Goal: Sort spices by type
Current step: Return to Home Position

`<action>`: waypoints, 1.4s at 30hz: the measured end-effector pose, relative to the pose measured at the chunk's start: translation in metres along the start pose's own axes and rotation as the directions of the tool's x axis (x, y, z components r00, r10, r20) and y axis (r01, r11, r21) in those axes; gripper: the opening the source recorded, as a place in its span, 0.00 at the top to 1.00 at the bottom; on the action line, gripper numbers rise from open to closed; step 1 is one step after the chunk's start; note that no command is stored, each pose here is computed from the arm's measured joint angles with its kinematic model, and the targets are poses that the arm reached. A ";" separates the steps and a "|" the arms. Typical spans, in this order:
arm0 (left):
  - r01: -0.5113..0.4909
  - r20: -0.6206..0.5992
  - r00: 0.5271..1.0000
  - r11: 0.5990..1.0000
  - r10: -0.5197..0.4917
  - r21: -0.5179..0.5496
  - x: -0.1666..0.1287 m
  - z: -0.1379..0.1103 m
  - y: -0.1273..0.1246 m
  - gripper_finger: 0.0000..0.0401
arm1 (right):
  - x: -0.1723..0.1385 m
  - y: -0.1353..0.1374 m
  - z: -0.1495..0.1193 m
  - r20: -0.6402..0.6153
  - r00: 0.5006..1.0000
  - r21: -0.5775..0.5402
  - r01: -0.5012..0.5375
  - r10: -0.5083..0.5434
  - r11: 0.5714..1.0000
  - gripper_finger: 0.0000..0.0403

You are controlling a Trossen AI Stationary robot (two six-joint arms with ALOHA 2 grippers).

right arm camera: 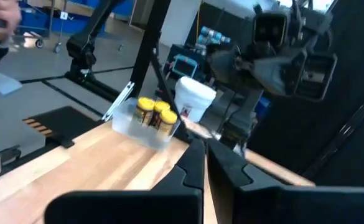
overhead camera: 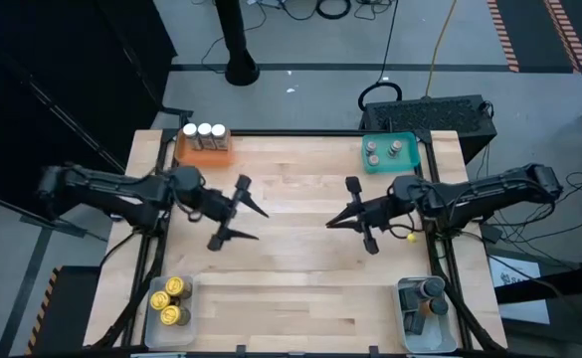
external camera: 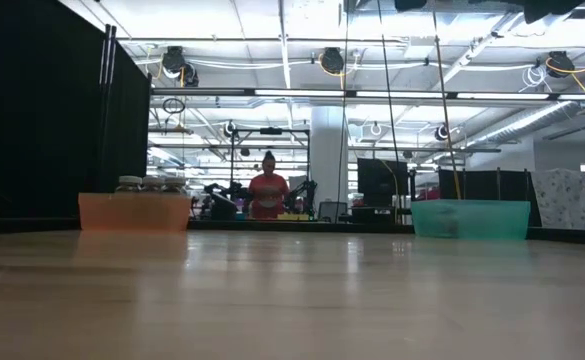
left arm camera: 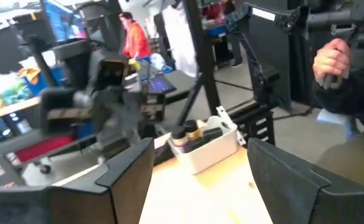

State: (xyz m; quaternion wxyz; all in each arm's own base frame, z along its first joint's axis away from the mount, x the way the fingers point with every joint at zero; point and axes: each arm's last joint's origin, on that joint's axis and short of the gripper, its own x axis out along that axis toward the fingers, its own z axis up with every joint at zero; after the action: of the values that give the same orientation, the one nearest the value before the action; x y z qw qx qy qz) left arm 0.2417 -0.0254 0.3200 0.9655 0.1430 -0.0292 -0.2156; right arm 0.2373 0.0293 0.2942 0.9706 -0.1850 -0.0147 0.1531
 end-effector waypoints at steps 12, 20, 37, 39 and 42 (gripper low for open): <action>0.034 0.016 0.999 0.999 -0.034 0.011 -0.061 0.029 -0.012 0.34 | -0.050 0.002 0.025 0.004 1.000 -0.040 -0.004 0.004 0.999 1.00; -0.058 0.102 0.993 0.998 0.056 0.016 -0.085 -0.009 -0.023 0.34 | -0.078 0.005 0.034 0.009 1.000 -0.047 -0.001 0.002 0.999 1.00; -0.206 0.188 0.960 0.978 0.208 -0.027 -0.172 -0.040 -0.071 0.34 | -0.158 0.036 -0.001 0.205 0.972 -0.069 0.131 -0.114 0.989 1.00; -0.194 0.188 0.962 0.980 0.197 -0.034 -0.171 -0.041 -0.071 0.34 | -0.169 0.039 -0.005 0.233 0.963 -0.053 0.152 -0.136 0.987 1.00; -0.197 0.197 0.960 0.980 0.201 -0.040 -0.168 -0.044 -0.070 0.34 | -0.176 0.044 -0.014 0.253 0.957 -0.023 0.152 -0.142 0.988 1.00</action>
State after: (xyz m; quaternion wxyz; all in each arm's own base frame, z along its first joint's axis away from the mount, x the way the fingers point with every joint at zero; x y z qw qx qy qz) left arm 0.0659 -0.0029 0.2585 0.9759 0.1070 -0.1382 -0.1310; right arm 0.0576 0.0104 0.2699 0.9655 -0.1830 -0.1542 0.1023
